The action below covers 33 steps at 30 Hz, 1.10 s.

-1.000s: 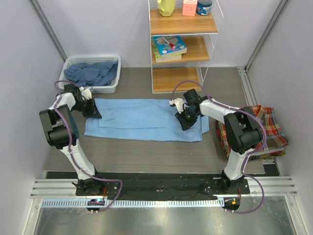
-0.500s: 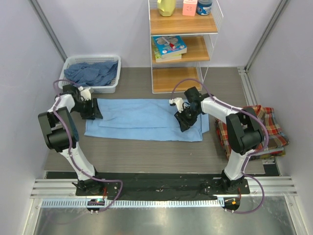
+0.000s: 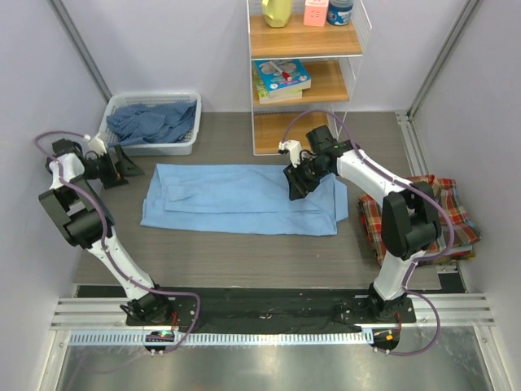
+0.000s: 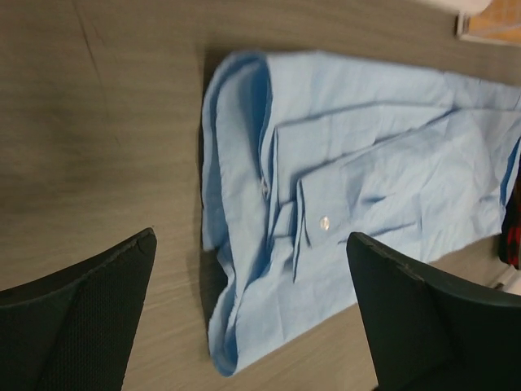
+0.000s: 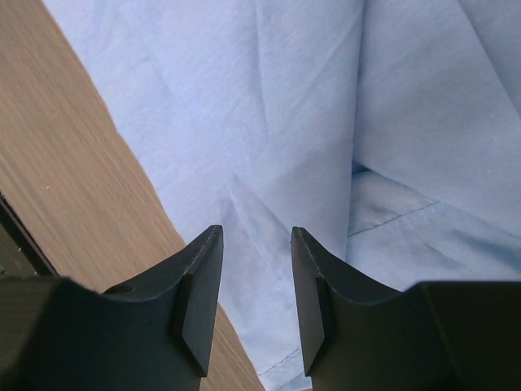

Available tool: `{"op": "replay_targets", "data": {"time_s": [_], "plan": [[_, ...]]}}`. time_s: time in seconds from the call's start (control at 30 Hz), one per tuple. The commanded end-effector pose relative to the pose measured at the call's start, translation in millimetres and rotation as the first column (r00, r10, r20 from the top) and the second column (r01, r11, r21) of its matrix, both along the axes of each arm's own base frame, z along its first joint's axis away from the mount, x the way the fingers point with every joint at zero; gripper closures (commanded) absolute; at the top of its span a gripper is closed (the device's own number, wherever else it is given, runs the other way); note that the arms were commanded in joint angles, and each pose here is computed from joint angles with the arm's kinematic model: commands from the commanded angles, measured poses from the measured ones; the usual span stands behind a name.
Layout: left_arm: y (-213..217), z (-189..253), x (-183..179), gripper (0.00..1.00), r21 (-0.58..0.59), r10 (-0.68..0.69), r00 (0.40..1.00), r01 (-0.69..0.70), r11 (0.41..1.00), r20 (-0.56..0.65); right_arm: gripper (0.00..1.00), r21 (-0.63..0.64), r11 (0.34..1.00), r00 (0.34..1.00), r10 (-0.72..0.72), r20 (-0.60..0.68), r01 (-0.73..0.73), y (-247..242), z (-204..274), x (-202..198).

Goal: Fold and stack the long sleeve shirts
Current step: Fold the shirt

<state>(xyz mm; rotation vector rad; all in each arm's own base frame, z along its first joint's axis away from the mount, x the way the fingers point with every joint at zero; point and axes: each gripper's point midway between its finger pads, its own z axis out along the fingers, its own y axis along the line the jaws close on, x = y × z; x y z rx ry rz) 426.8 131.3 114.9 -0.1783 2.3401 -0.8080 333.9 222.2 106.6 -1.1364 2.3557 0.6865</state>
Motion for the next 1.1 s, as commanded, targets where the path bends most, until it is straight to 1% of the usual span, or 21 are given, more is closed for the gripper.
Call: {"op": "replay_targets", "data": {"time_s": [0.0, 0.1, 0.2, 0.23, 0.33, 0.37, 0.47, 0.57, 0.67, 0.77, 0.8, 0.9, 0.93, 1.0, 1.03, 1.07], "plan": [[-26, -32, -35, 0.0, -0.004, -0.087, 0.989, 0.088, 0.996, -0.122, 0.55, -0.001, 0.999, 0.998, -0.054, 0.044, 0.054, 8, -1, 26], [-32, -54, -44, 0.0, -0.05, -0.115, 0.978, 0.108, 0.993, -0.174, 0.55, -0.015, 0.998, 0.997, -0.066, 0.04, 0.067, 8, -10, 32], [-36, -74, -52, 0.0, -0.062, -0.117, 0.969, 0.106, 0.992, -0.216, 0.55, -0.018, 0.998, 0.997, -0.067, 0.036, 0.067, 9, -14, 33], [-39, -83, -52, 0.02, -0.072, -0.124, 0.965, 0.11, 0.991, -0.232, 0.55, -0.018, 0.998, 0.997, -0.067, 0.037, 0.067, 9, -14, 34], [-44, -97, -54, 0.12, -0.11, -0.127, 0.954, 0.101, 0.989, -0.272, 0.55, -0.021, 0.997, 0.997, -0.068, 0.036, 0.069, 9, -15, 34], [-48, -98, -52, 0.16, -0.12, -0.137, 0.952, 0.108, 0.987, -0.273, 0.55, -0.024, 0.997, 0.997, -0.068, 0.038, 0.069, 8, -15, 34], [-64, -103, -53, 0.21, -0.149, -0.179, 0.938, 0.139, 0.979, -0.298, 0.56, -0.044, 0.997, 0.997, -0.068, 0.032, 0.069, 5, -21, 32], [-79, -105, -52, 0.21, -0.162, -0.21, 0.928, 0.167, 0.973, -0.309, 0.56, -0.065, 0.995, 0.997, -0.068, 0.027, 0.069, 1, -30, 30], [-85, -108, -51, 0.24, -0.183, -0.21, 0.925, 0.157, 0.971, -0.318, 0.56, -0.077, 0.995, 0.998, -0.066, 0.024, 0.068, -2, -34, 28], [-88, -107, -48, 0.29, -0.207, -0.205, 0.924, 0.142, 0.968, -0.324, 0.56, -0.084, 0.994, 0.998, -0.065, 0.022, 0.067, -3, -37, 27], [-90, -108, -48, 0.3, -0.206, -0.207, 0.923, 0.145, 0.968, -0.323, 0.56, -0.085, 0.994, 0.998, -0.065, 0.024, 0.067, -3, -37, 28], [-94, -106, -50, 0.39, -0.2, -0.217, 0.923, 0.158, 0.967, -0.317, 0.56, -0.087, 0.994, 0.998, -0.065, 0.028, 0.067, -4, -37, 29], [-95, -103, -50, 0.46, -0.196, -0.217, 0.926, 0.162, 0.967, -0.309, 0.57, -0.09, 0.994, 0.998, -0.063, 0.027, 0.065, -4, -38, 28], [-96, -96, -49, 0.52, -0.195, -0.213, 0.931, 0.159, 0.968, -0.295, 0.57, -0.088, 0.994, 0.998, -0.063, 0.027, 0.066, -4, -38, 28], [-97, -92, -49, 0.63, -0.201, -0.215, 0.934, 0.161, 0.966, -0.284, 0.57, -0.089, 0.994, 0.998, -0.061, 0.028, 0.063, -4, -38, 27], [-98, -88, -48, 0.69, -0.201, -0.216, 0.936, 0.164, 0.966, -0.279, 0.58, -0.088, 0.994, 0.998, -0.063, 0.026, 0.065, -5, -38, 27]]}}
